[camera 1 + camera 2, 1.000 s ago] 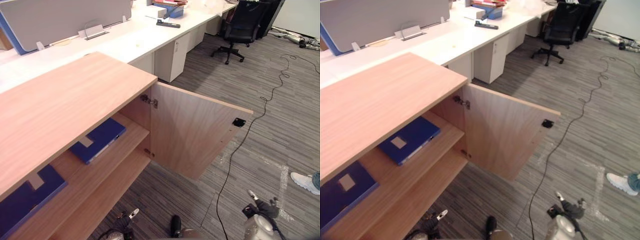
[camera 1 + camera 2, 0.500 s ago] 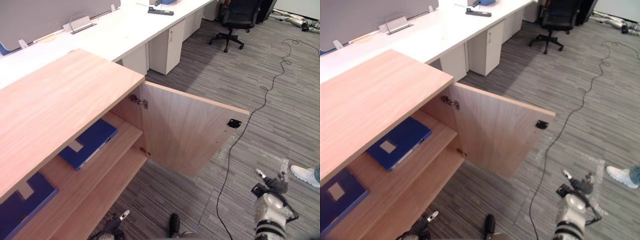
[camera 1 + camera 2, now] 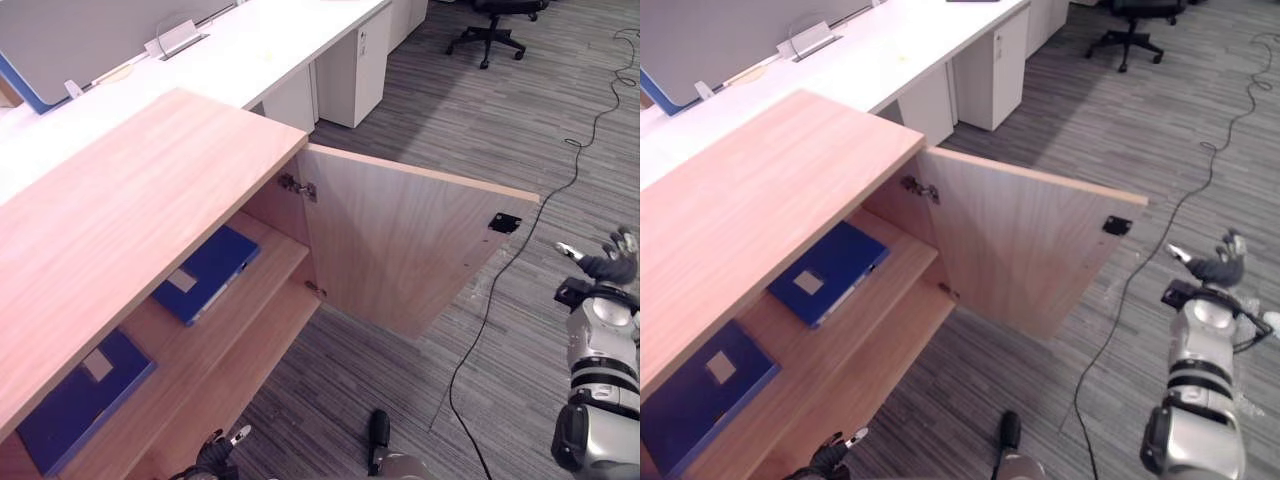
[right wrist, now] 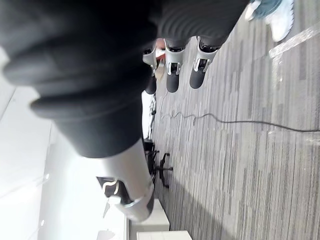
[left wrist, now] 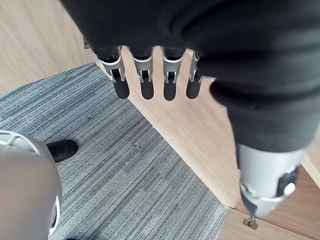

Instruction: Walk over to the cabinet, pick up the folder, carry it to the office cabinet, place the folder inside the office cabinet, then close the office cabinet door

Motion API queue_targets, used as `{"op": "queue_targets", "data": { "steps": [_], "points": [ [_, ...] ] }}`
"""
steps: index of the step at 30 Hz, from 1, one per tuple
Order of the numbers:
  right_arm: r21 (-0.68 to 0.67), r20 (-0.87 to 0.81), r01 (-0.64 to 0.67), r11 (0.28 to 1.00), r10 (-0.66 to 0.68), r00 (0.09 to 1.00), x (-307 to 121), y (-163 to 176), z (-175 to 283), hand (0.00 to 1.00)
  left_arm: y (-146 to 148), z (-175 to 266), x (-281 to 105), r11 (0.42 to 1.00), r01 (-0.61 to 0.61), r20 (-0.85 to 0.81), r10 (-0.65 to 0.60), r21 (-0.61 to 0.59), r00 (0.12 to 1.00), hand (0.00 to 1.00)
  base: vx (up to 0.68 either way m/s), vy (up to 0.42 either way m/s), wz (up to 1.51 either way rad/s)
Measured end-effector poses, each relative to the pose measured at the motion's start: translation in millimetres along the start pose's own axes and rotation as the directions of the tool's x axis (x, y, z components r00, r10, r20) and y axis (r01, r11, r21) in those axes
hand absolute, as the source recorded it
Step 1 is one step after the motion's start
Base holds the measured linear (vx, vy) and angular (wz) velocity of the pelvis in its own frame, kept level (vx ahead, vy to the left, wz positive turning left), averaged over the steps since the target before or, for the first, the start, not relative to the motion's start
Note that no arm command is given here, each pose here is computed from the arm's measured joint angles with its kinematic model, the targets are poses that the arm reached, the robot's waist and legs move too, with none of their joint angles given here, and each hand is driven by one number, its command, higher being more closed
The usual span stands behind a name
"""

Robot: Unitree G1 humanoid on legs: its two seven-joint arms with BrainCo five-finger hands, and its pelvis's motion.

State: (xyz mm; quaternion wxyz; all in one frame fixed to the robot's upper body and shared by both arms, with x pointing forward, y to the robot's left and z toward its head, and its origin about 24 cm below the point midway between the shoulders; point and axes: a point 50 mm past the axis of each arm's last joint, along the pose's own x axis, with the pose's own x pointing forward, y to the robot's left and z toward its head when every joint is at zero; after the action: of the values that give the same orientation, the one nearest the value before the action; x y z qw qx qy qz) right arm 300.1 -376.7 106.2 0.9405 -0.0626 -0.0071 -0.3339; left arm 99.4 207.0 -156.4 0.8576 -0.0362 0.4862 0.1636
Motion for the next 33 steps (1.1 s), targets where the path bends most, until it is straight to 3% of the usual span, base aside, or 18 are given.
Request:
{"op": "queue_targets", "data": {
  "steps": [6,14,18,25,28,29,31,33],
  "points": [
    [-0.087,0.051,-0.254,0.963,0.259,0.965,-4.9,38.5,9.4,0.00,-2.9,1.3,0.2,1.000,0.029,0.007,-0.029,0.012,1.000,0.00,-0.04,-0.009,0.07],
    [-0.166,0.082,-0.390,0.906,0.406,0.910,-5.1,58.5,25.7,0.00,-7.2,2.0,-0.3,0.998,0.051,0.022,-0.052,0.040,0.998,0.00,-0.01,0.001,0.05],
    [-0.254,0.060,-0.470,0.845,0.499,0.865,-6.0,60.1,30.2,0.00,-8.1,1.6,-0.5,0.996,0.068,0.020,-0.069,0.062,0.997,0.00,0.00,-0.008,-0.03],
    [-0.401,-0.018,-0.620,0.675,0.670,0.742,-17.1,74.6,29.9,0.00,-11.5,-1.5,-1.5,0.988,0.107,0.010,-0.108,0.115,0.994,0.00,0.02,-0.039,-0.08],
    [-0.476,-0.079,-0.678,0.560,0.741,0.667,-32.3,80.6,20.4,0.00,-13.8,-3.1,-2.1,0.983,0.123,0.003,-0.125,0.139,0.992,0.00,0.03,-0.069,-0.10],
    [-0.523,-0.108,-0.706,0.477,0.785,0.610,-41.8,84.1,20.6,0.00,-14.7,-4.9,-2.2,0.980,0.129,-0.005,-0.129,0.153,0.992,0.00,0.03,-0.063,-0.17],
    [-0.595,-0.204,-0.755,0.276,0.857,0.474,-60.3,89.9,19.8,0.00,-14.0,-9.3,-3.2,0.975,0.135,-0.021,-0.133,0.178,0.991,0.00,0.04,-0.065,-0.18],
    [-0.591,-0.341,-0.806,-0.029,0.915,0.218,-96.4,104.5,13.1,0.00,-12.6,-7.3,-2.6,0.972,0.133,-0.011,-0.134,0.193,0.991,0.00,0.05,-0.080,-0.11]
  ]
}}
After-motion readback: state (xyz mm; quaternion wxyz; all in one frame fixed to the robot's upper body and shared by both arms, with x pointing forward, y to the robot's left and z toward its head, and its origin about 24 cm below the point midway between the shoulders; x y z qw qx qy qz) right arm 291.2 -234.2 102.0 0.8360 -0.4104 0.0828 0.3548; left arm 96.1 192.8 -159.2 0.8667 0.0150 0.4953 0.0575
